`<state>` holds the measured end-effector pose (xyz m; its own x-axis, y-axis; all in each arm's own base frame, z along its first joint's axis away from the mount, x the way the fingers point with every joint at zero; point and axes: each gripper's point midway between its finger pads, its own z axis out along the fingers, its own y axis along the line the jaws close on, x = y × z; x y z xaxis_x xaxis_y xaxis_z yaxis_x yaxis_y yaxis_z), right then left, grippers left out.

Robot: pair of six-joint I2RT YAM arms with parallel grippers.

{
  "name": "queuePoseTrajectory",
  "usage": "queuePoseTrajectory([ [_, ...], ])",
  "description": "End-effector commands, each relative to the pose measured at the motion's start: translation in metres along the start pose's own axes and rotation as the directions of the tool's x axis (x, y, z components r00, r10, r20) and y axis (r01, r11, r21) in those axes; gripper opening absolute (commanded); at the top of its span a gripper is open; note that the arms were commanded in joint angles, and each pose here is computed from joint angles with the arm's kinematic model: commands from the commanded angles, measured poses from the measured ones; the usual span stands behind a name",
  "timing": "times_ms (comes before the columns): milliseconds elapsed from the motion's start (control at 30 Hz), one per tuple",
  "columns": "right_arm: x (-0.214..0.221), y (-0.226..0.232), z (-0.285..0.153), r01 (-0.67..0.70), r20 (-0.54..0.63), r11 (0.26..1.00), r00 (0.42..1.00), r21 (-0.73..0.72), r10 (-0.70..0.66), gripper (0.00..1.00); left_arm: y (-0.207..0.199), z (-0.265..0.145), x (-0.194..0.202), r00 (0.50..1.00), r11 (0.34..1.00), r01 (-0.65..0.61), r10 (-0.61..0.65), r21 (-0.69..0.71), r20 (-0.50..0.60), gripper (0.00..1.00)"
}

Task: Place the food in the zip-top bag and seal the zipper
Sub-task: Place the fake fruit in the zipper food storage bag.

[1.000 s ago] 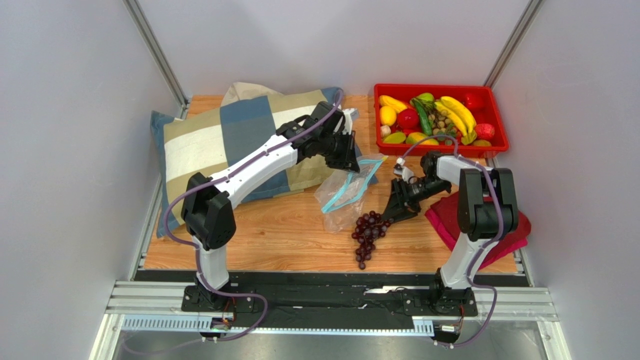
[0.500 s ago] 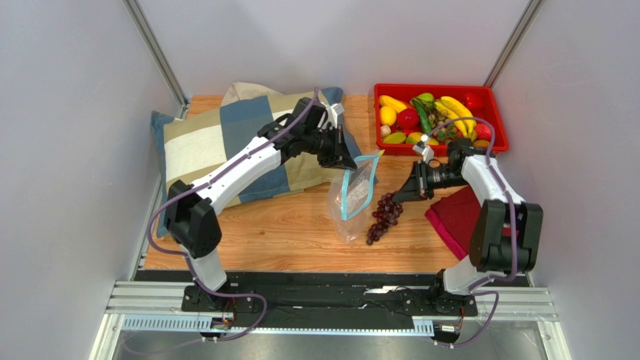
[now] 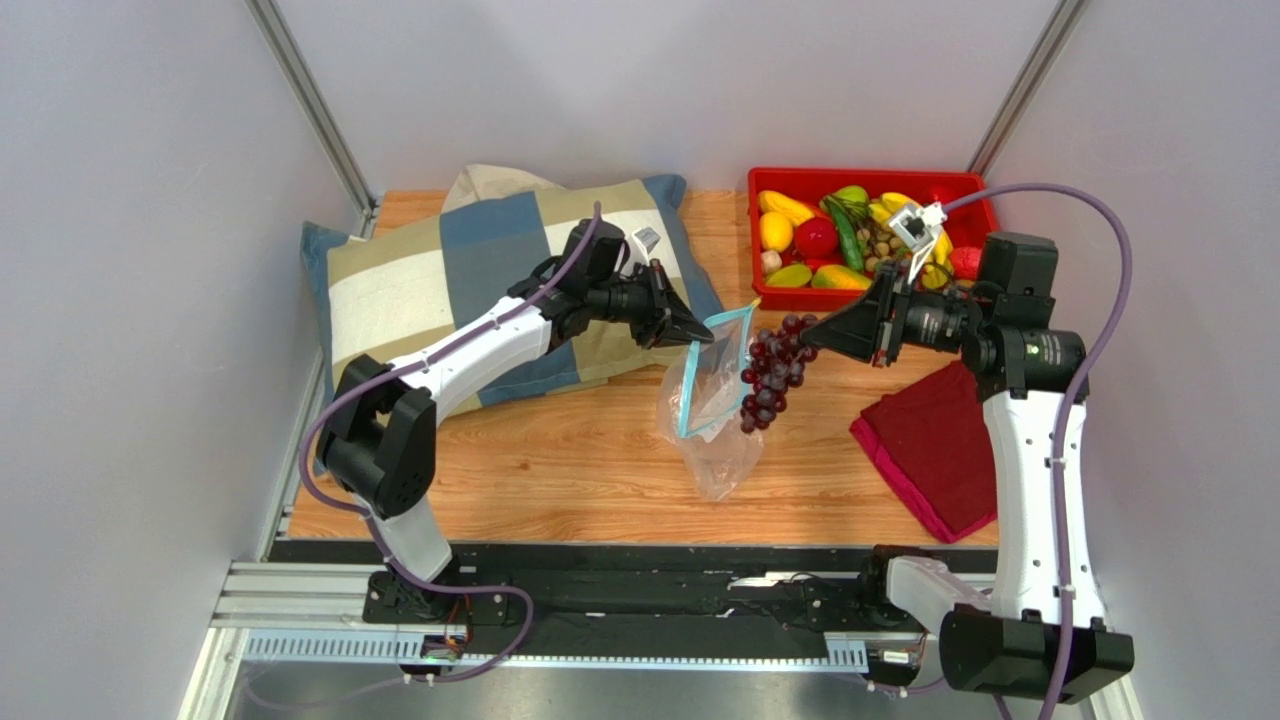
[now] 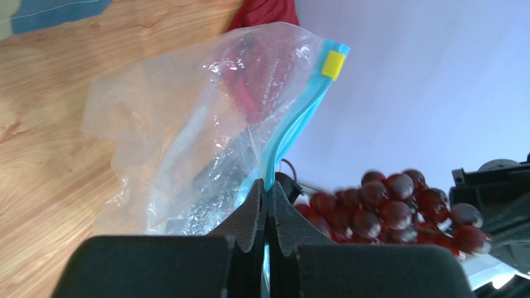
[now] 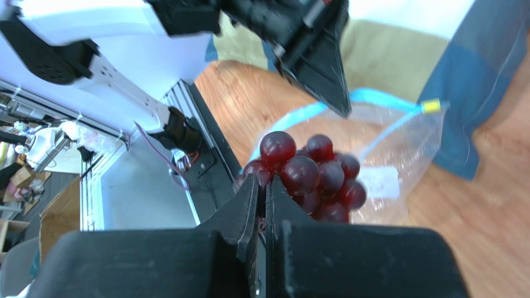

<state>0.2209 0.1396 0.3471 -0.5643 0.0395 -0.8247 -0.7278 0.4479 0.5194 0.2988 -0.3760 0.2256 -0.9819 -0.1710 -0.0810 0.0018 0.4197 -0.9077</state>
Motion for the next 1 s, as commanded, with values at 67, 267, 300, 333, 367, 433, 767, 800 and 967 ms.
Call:
queuePoseTrajectory([
  [67,-0.061,0.039,0.003,0.088,0.143,0.99,0.987,-0.11,-0.072,0.0,-0.017,0.006,-0.006,1.0,0.994,0.012,-0.01,0.11,-0.016,0.0],
  [267,-0.075,0.046,0.021,0.142,0.17,0.979,0.979,-0.148,-0.117,0.0,-0.015,0.009,-0.007,0.999,0.991,0.022,-0.017,0.132,-0.034,0.0],
  [300,-0.077,0.043,0.024,0.133,0.171,0.98,0.979,-0.147,-0.107,0.0,-0.015,0.01,-0.008,0.999,0.99,0.018,-0.014,0.142,-0.033,0.0],
  [333,-0.078,0.044,0.029,0.14,0.17,0.977,0.979,-0.16,-0.112,0.0,-0.012,0.013,-0.008,0.999,0.99,0.022,-0.017,0.142,-0.037,0.0],
  [367,-0.079,0.044,0.032,0.139,0.17,0.976,0.979,-0.165,-0.111,0.0,-0.011,0.012,-0.008,0.999,0.989,0.029,-0.023,0.146,-0.043,0.0],
  [433,-0.081,0.045,0.037,0.138,0.172,0.974,0.979,-0.177,-0.107,0.0,-0.01,0.014,-0.01,0.999,0.986,0.024,-0.018,0.162,-0.042,0.0],
  [767,-0.034,0.007,0.075,0.061,0.093,0.984,0.995,-0.165,-0.046,0.0,-0.016,0.015,-0.019,0.997,0.965,0.044,-0.027,0.258,-0.07,0.0],
  [800,-0.029,0.0,0.078,0.068,0.092,0.988,0.994,-0.141,-0.055,0.0,-0.019,0.014,-0.019,0.998,0.958,0.031,-0.013,0.284,-0.065,0.0],
  [967,0.007,-0.043,0.097,0.103,0.051,0.993,0.994,-0.063,-0.1,0.0,-0.016,0.012,-0.011,0.995,0.952,0.058,-0.029,0.301,-0.1,0.0],
])
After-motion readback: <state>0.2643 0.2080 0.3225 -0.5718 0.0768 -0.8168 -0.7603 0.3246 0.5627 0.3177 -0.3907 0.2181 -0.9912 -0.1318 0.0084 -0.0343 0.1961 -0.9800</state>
